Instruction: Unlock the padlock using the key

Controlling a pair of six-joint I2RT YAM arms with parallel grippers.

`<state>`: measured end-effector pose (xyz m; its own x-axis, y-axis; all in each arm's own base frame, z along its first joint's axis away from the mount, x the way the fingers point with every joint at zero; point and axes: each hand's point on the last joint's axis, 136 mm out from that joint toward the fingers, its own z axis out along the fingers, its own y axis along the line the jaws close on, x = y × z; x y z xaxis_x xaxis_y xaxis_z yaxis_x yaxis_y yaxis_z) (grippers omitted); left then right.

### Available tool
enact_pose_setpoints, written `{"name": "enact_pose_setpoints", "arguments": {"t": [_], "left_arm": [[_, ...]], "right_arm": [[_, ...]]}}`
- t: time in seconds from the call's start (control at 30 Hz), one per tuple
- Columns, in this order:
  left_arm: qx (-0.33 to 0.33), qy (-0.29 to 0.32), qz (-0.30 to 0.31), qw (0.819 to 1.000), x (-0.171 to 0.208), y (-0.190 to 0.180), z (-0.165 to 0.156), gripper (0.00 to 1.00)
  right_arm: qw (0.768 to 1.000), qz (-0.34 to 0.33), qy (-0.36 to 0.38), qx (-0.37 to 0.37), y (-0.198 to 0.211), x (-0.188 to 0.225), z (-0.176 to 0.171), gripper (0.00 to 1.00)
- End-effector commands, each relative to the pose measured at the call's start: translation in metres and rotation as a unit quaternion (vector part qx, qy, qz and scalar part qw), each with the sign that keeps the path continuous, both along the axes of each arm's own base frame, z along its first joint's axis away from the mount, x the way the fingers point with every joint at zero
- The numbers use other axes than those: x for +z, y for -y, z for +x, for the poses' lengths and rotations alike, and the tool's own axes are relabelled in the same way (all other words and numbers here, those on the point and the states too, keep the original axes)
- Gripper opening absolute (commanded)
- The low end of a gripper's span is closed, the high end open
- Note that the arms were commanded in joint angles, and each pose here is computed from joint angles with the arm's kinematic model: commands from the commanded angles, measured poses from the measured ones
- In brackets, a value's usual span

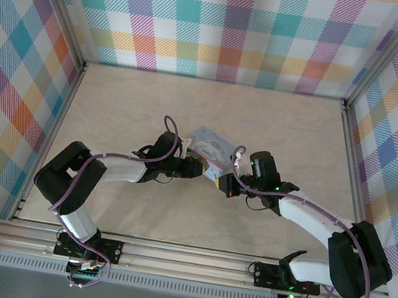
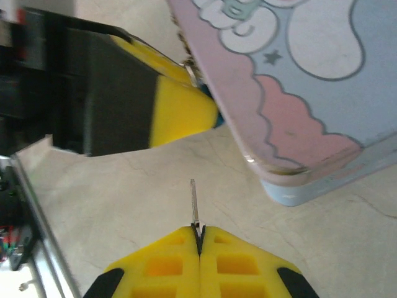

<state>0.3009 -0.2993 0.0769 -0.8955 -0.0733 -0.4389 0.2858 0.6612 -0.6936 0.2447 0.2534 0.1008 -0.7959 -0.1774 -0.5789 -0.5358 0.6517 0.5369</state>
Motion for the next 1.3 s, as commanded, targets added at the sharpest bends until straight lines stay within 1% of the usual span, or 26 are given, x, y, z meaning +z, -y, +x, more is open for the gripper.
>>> {"name": "enact_pose_setpoints", "arguments": {"t": [0.0,0.1,0.27,0.43,0.6,0.8,1.0,1.27], "left_arm": [[-0.011,0.036,-0.027,0.999,0.033,0.011,0.004,0.24],[-0.012,0.036,-0.029,0.999,0.035,0.012,0.004,0.24],[-0.012,0.036,-0.031,0.999,0.038,0.013,0.004,0.24],[-0.012,0.032,-0.034,0.999,0.041,0.016,0.005,0.24],[-0.011,0.024,-0.041,0.999,0.043,0.02,0.006,0.24],[0.007,0.001,-0.05,0.999,0.047,0.022,0.01,0.24],[0.019,-0.023,-0.056,0.998,0.051,0.025,0.012,0.24],[0.023,-0.042,-0.056,0.997,0.053,0.027,0.013,0.24]], "right_arm": [[0.999,-0.019,0.041,0.009,-0.005,0.01,0.018,0.02],[0.997,-0.042,0.057,0.006,-0.003,0.009,0.029,0.02],[0.994,-0.061,0.086,-0.002,0.004,0.011,0.044,0.02],[0.994,-0.073,0.085,-0.01,0.012,0.004,0.05,0.02],[0.994,-0.068,0.084,-0.013,0.011,0.005,0.051,0.02],[0.996,-0.038,0.075,0.002,0.006,0.008,0.036,0.02],[0.996,-0.042,0.079,0.007,0.003,0.001,0.013,0.02],[0.996,-0.042,0.079,0.018,-0.015,-0.007,0.006,0.02]]}}
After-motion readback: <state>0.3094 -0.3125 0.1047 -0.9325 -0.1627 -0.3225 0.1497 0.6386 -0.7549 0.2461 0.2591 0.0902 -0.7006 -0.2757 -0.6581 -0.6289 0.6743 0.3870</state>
